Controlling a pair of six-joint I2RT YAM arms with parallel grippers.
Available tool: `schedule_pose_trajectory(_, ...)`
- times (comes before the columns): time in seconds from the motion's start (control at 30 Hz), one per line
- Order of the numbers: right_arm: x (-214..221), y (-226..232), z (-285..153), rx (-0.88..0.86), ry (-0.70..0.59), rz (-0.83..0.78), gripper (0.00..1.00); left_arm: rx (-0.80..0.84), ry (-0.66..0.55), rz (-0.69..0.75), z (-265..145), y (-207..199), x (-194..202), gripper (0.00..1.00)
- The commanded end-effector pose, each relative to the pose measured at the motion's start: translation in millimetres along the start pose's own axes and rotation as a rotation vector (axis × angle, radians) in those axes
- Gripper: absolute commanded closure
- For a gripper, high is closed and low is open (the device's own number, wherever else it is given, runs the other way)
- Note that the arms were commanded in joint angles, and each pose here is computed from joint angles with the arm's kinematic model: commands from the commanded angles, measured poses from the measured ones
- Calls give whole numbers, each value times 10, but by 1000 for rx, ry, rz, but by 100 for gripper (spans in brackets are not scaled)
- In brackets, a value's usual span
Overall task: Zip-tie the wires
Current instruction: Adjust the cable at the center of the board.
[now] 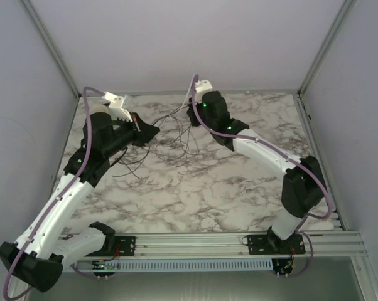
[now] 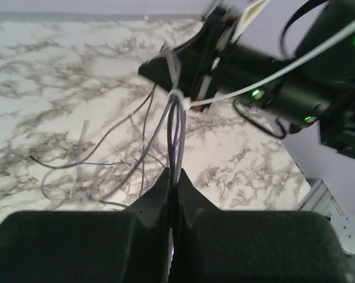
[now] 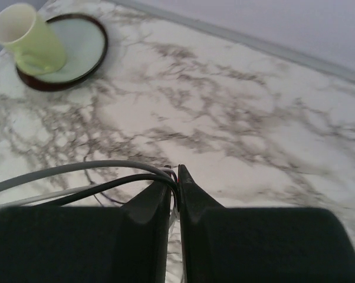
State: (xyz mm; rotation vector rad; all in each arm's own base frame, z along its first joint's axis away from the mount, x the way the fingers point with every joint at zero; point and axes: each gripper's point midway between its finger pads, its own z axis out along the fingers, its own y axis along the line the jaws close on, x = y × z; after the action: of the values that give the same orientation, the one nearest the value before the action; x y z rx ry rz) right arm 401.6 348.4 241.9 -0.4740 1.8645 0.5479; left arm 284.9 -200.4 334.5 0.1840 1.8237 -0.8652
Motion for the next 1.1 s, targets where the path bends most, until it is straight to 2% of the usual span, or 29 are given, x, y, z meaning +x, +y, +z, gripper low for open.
schedule_pose_trajectory(0.0,-696,-428,-436,141,-161,-63,93,88,56,-62,145,-143,48,100)
schedule_pose_trajectory(0.13,-822,-549,-699,124,-154,-70,92,165,69,-65,426,-269,10,100)
schedule_pose_trajectory(0.27,-739,-399,-771,37,-115,-70,89,216,88,-65,743,-388,67,100)
schedule_pose_trajectory(0.4,-385,-259,-730,-42,-22,-42,78,173,101,-79,897,-271,173,100)
schedule_pose_trajectory(0.53,-77,-172,-733,-106,48,-38,57,125,109,-46,892,-116,314,100)
schedule_pose_trajectory(0.6,-45,-148,-780,-129,55,-58,51,127,112,-36,873,-106,342,100)
schedule_pose_trajectory(0.73,-113,-189,-931,-146,29,-135,34,126,101,6,817,-119,287,100)
schedule_pose_trajectory(0.87,-195,-436,-1087,-83,-7,-156,20,100,130,44,779,-69,311,100)
schedule_pose_trajectory(0.97,-306,-514,-1215,-105,-60,-189,19,85,154,59,751,-19,385,100)
schedule_pose_trajectory(1.07,-405,-378,-1335,-211,-172,-298,19,90,164,69,712,-12,437,100)
